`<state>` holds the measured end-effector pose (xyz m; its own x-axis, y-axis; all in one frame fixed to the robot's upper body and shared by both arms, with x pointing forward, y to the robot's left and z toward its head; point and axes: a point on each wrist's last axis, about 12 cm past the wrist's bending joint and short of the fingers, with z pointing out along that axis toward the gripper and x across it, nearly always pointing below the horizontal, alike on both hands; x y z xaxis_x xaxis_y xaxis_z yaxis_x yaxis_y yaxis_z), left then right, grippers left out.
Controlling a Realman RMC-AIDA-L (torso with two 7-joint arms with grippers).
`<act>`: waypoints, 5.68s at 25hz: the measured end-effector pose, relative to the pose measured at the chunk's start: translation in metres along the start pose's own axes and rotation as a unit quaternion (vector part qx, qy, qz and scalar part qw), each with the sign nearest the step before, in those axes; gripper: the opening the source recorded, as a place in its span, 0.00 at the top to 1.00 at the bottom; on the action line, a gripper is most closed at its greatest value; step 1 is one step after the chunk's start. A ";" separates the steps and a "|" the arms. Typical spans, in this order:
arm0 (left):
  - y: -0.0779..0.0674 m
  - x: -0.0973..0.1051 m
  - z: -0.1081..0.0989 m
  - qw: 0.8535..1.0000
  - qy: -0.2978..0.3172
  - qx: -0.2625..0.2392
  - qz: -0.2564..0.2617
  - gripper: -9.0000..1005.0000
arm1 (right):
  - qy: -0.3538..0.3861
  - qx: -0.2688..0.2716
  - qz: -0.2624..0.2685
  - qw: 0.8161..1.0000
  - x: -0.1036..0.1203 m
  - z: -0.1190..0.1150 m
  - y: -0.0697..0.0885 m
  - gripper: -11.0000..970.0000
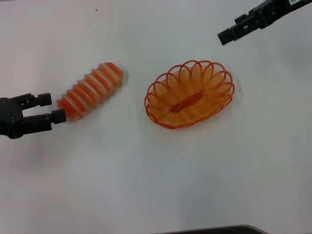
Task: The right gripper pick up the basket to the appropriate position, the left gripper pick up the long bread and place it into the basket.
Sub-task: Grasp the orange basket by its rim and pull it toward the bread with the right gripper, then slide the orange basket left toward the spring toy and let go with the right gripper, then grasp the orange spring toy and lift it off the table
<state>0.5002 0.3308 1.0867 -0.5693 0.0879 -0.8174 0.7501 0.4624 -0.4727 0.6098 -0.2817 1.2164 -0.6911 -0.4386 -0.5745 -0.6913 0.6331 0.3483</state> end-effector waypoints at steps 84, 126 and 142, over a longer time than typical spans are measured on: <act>0.005 -0.020 0.008 0.999 -0.026 -0.014 0.017 0.14 | -0.102 -0.030 0.279 0.954 0.101 0.070 -0.045 0.68; 0.020 -0.064 0.097 0.981 0.104 -0.153 0.056 0.21 | -0.113 -0.077 -0.084 0.987 0.116 0.041 -0.005 0.07; 0.019 -0.050 0.120 0.969 0.140 -0.171 0.110 0.37 | -0.121 -0.067 -0.086 0.987 0.110 0.042 -0.007 0.07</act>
<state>0.5828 0.2295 1.0793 -0.5131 0.4311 -0.7422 0.7358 0.6662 -0.1217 0.5477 -0.3079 1.1200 -0.5019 -0.3563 -0.7881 -0.8266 0.4658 0.3159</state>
